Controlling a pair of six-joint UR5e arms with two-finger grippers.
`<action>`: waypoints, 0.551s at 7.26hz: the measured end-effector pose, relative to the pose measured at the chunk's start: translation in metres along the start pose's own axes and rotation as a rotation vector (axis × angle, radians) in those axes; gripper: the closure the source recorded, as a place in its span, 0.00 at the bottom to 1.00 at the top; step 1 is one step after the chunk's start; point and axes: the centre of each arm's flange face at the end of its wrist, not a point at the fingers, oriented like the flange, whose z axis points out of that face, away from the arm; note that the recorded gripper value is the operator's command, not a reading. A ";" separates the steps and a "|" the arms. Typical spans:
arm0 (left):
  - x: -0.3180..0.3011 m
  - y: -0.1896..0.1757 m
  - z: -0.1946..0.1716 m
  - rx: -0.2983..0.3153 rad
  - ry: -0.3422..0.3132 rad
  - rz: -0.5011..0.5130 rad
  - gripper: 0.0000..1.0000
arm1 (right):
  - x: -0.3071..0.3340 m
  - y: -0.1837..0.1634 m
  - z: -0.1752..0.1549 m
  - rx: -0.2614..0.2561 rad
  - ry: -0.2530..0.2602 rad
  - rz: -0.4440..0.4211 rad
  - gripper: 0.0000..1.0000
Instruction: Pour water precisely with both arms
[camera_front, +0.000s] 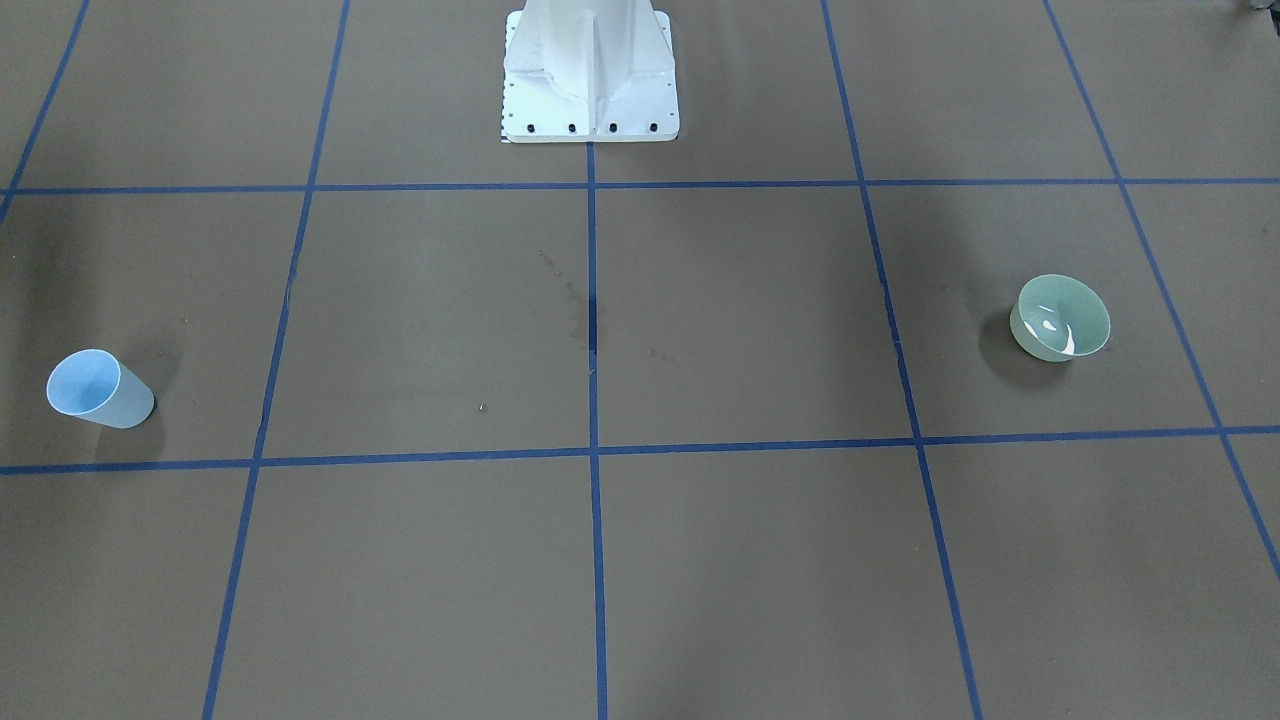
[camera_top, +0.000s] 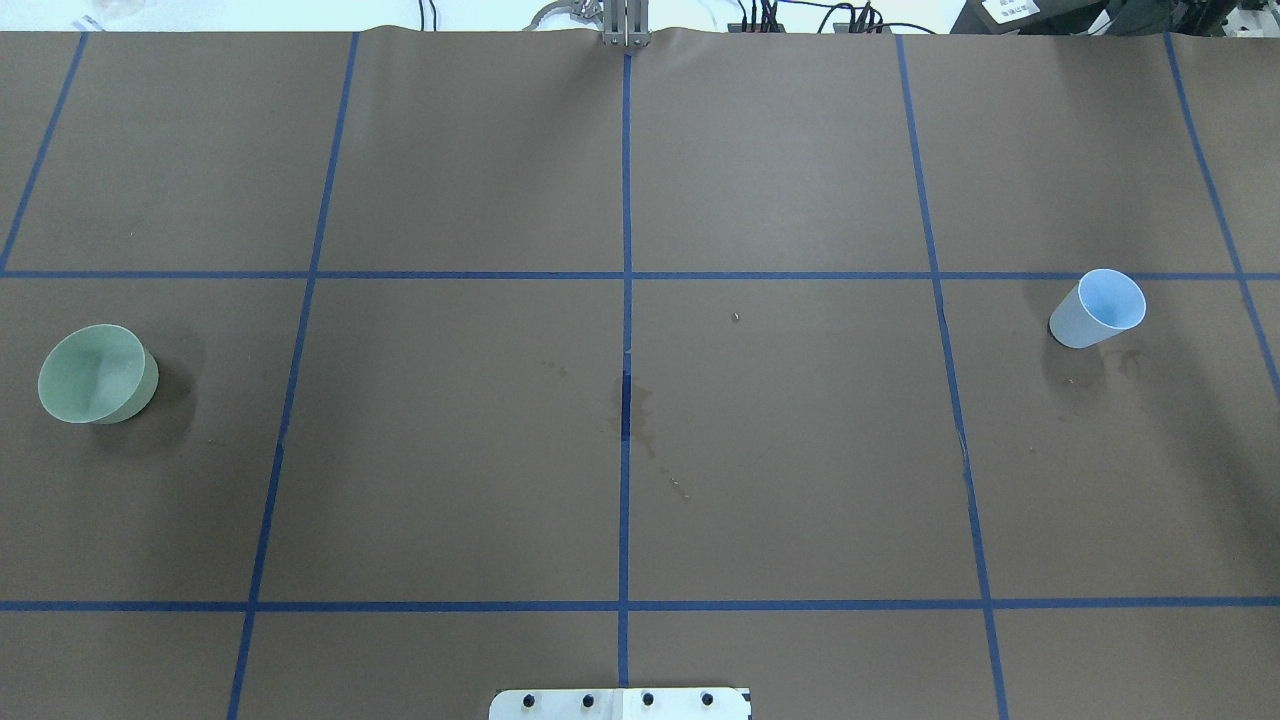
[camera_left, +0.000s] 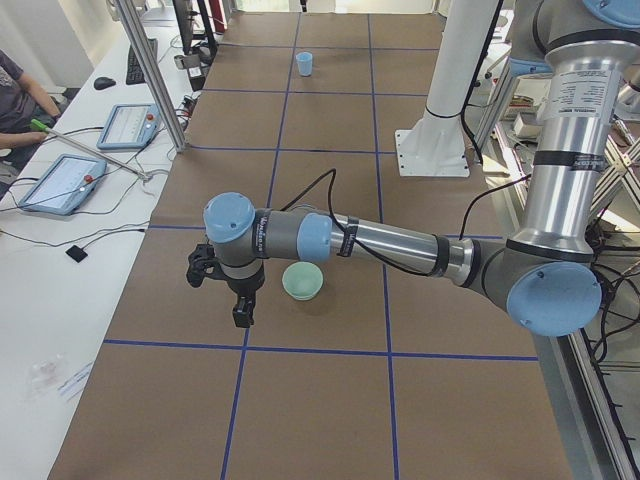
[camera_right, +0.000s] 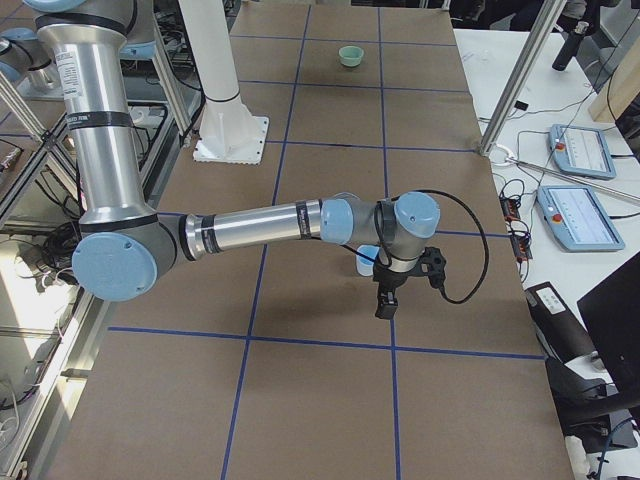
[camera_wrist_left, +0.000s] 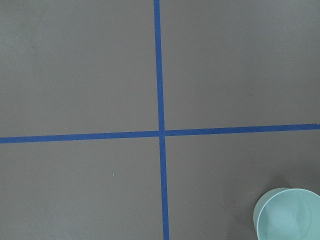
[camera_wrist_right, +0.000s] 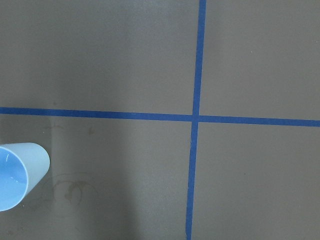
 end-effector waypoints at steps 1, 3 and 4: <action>-0.003 0.007 0.003 -0.006 0.000 -0.007 0.00 | 0.002 0.003 0.002 0.004 0.001 -0.001 0.00; -0.004 0.014 0.004 -0.009 0.003 -0.010 0.00 | 0.004 0.006 0.004 0.006 0.003 -0.004 0.00; -0.006 0.017 0.006 -0.012 0.004 -0.015 0.00 | 0.004 0.006 0.004 0.008 0.003 -0.006 0.00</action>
